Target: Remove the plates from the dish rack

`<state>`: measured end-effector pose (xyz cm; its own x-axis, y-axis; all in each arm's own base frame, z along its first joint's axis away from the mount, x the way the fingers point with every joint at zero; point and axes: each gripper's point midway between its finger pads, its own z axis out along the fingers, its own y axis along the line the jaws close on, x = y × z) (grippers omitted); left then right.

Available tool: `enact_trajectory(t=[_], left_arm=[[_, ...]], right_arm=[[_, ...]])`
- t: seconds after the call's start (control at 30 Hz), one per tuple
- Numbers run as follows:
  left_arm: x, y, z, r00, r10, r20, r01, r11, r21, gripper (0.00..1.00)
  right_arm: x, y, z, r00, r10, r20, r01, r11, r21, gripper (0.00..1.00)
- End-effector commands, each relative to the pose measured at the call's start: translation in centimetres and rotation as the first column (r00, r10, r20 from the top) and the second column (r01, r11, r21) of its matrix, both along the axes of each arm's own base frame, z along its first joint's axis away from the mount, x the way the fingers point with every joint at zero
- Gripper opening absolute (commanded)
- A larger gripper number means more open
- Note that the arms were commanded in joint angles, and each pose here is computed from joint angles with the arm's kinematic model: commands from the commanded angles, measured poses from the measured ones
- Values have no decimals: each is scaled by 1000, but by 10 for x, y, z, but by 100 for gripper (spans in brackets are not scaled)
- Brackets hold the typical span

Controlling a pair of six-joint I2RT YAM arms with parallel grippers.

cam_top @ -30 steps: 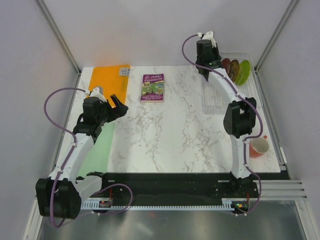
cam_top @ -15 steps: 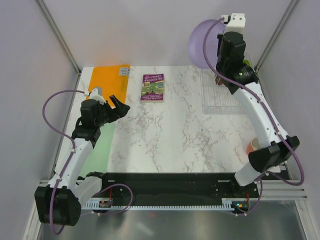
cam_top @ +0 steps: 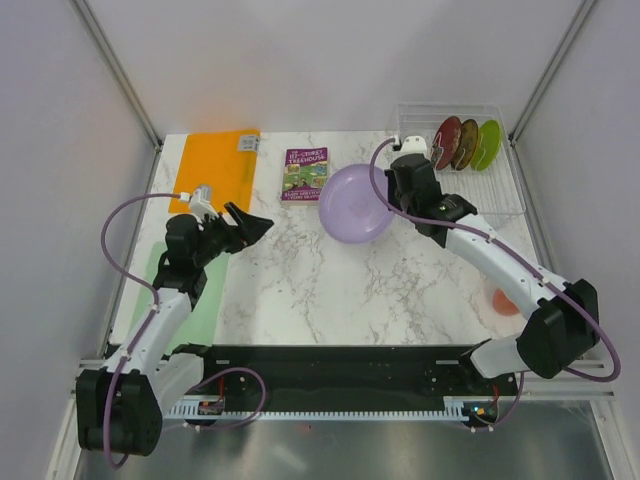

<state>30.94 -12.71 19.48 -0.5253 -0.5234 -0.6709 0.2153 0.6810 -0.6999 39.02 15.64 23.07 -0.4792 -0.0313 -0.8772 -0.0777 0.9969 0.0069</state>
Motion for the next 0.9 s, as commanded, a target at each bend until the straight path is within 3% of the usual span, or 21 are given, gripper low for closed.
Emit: enact_trajectory(t=[0.0,0.2,0.5,0.63,0.87], left_arm=[[-5,-18,4,995,-94,40,98,989,-111,86],[-7,-19,-14,995,-97,17,99,987,-123,86],[-8,-23,-5,992,-112,53,120,980,-160,84],[-9,-23,-11,992,-120,49,126,981,-148,54],[-9,-20,-25,995,-103,17,104,986,-127,42]], right_arm=[[-3,45,25,994,58,95,-74,982,171,4],[-15,97,11,985,160,66,-172,954,247,4],[-36,156,1,964,263,49,-265,913,309,5],[-44,164,8,956,285,64,-289,889,354,5],[-56,175,26,936,341,88,-345,837,425,6]])
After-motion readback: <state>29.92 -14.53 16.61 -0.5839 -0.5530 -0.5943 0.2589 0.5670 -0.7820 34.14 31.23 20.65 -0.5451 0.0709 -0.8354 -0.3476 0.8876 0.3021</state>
